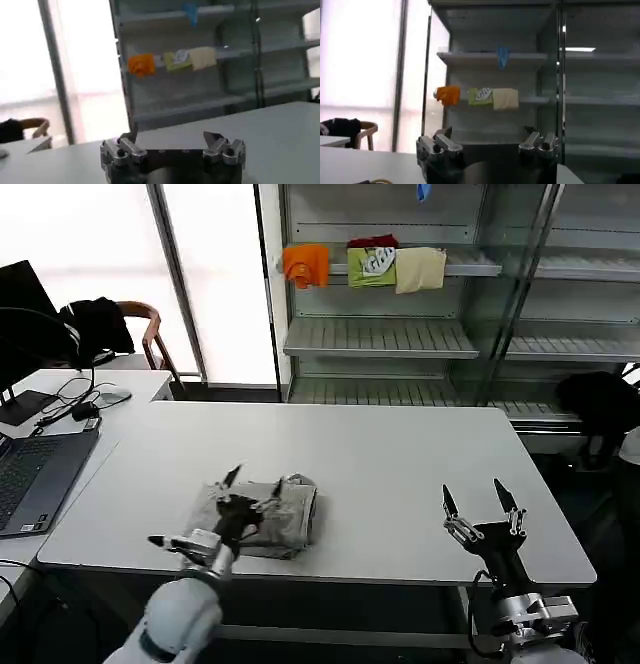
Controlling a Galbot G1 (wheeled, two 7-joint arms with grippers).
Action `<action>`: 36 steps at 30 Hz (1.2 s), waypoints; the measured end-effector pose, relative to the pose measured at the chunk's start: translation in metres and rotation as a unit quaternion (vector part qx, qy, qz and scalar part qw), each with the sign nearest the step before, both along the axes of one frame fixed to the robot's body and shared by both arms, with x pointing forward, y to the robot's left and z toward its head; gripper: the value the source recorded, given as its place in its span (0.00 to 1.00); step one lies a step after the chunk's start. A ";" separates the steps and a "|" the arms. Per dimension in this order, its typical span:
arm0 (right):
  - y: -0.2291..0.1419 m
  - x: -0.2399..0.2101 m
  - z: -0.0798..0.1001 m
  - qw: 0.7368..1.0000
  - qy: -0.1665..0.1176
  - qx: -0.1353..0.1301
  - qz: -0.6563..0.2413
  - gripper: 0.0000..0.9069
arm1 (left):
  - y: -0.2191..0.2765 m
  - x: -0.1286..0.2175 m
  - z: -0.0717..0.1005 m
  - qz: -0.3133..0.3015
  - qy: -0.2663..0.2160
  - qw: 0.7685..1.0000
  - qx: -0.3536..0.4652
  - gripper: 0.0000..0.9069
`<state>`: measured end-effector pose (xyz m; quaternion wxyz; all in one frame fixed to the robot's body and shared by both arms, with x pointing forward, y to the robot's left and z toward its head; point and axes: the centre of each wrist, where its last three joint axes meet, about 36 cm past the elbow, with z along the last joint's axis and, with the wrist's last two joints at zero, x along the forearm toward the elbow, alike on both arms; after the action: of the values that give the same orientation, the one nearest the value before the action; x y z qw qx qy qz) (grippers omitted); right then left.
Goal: Fold and organize the clothes.
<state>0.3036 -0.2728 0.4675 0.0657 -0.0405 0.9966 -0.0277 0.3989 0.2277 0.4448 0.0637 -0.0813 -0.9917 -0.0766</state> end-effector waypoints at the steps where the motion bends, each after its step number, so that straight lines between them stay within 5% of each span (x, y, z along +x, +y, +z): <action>1: 0.000 0.000 0.000 1.000 0.000 0.000 0.000 1.00 | 0.011 0.000 -0.003 0.012 0.012 1.000 -0.001 1.00; 14: 0.001 -0.001 0.003 1.000 -0.001 -0.006 0.000 1.00 | 0.081 0.005 -0.018 0.084 0.110 0.989 -0.056 1.00; 31: 0.010 0.001 0.001 1.000 -0.001 -0.003 0.007 1.00 | 0.092 0.016 -0.030 0.081 0.155 0.975 -0.137 0.99; 33: 0.010 0.002 0.001 1.000 -0.001 -0.003 0.008 1.00 | 0.092 0.016 -0.032 0.079 0.158 0.974 -0.143 0.87; 36: 0.010 0.002 0.002 1.000 -0.002 -0.003 0.008 1.00 | 0.090 0.016 -0.036 0.076 0.159 0.973 -0.151 0.42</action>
<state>0.3055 -0.2628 0.4692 0.0677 -0.0487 0.9960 -0.0307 0.4150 0.3173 0.4091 0.2136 -0.0256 -0.9722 0.0929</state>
